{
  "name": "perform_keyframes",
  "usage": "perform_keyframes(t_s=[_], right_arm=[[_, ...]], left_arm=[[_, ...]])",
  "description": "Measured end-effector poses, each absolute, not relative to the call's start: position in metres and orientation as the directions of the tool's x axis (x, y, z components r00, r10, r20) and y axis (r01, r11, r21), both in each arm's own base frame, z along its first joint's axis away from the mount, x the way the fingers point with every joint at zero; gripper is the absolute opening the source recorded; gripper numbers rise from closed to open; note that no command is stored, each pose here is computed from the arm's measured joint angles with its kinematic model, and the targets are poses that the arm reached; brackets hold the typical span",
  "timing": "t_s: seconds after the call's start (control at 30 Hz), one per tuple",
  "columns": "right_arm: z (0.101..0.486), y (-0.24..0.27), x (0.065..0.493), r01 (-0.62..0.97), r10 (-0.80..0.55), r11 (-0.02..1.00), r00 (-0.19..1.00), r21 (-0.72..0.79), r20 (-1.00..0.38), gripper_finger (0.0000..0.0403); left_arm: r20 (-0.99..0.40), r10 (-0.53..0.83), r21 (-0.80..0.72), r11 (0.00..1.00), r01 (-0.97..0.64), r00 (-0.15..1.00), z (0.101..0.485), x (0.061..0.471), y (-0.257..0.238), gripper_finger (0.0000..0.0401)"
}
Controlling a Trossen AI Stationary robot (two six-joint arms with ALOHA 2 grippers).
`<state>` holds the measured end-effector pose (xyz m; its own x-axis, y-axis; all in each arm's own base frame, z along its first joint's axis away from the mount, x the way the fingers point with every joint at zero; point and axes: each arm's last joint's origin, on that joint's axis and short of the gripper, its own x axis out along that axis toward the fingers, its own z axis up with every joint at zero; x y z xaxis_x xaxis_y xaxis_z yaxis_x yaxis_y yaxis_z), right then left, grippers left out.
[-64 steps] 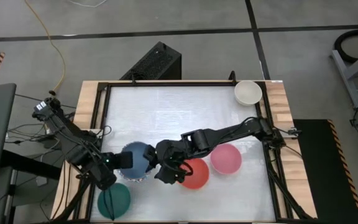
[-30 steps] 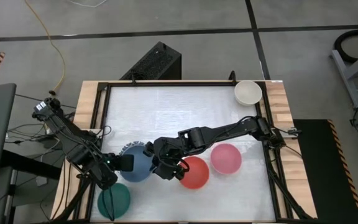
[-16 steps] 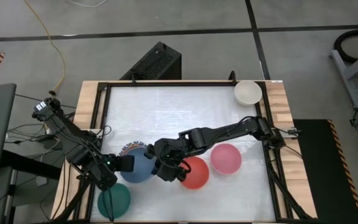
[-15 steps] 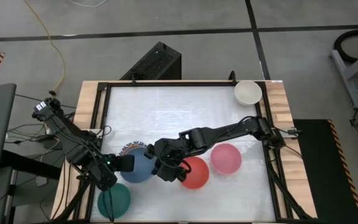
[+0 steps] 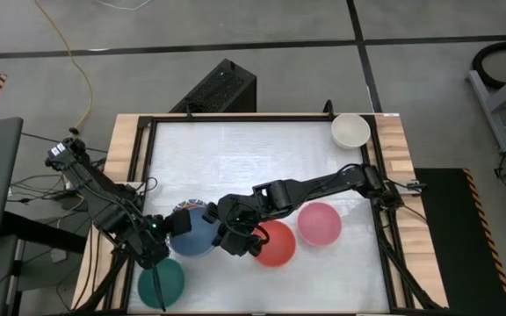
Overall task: Nest bowls inside each other
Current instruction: Stack the blue bowl on top of the light orange bowl
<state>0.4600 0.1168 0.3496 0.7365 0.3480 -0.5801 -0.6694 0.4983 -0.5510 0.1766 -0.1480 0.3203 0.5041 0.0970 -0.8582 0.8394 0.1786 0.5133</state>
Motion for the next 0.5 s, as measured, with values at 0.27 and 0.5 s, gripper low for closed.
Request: perform_keyframes(t_s=[0.27,0.5], right_arm=[[0.350,0.103,0.464,-0.640,0.322,0.548,0.755,-0.538,-0.571,0.0000],[0.353,0.096,0.467,-0.625,0.328,0.564,0.769,-0.540,-0.548,0.0001]], left_arm=[[-0.847,0.151,0.532,0.226,0.816,0.510,0.321,0.168,-0.147,0.0189],[-0.807,0.221,0.589,0.243,0.770,0.548,0.329,0.154,-0.139,0.0197]])
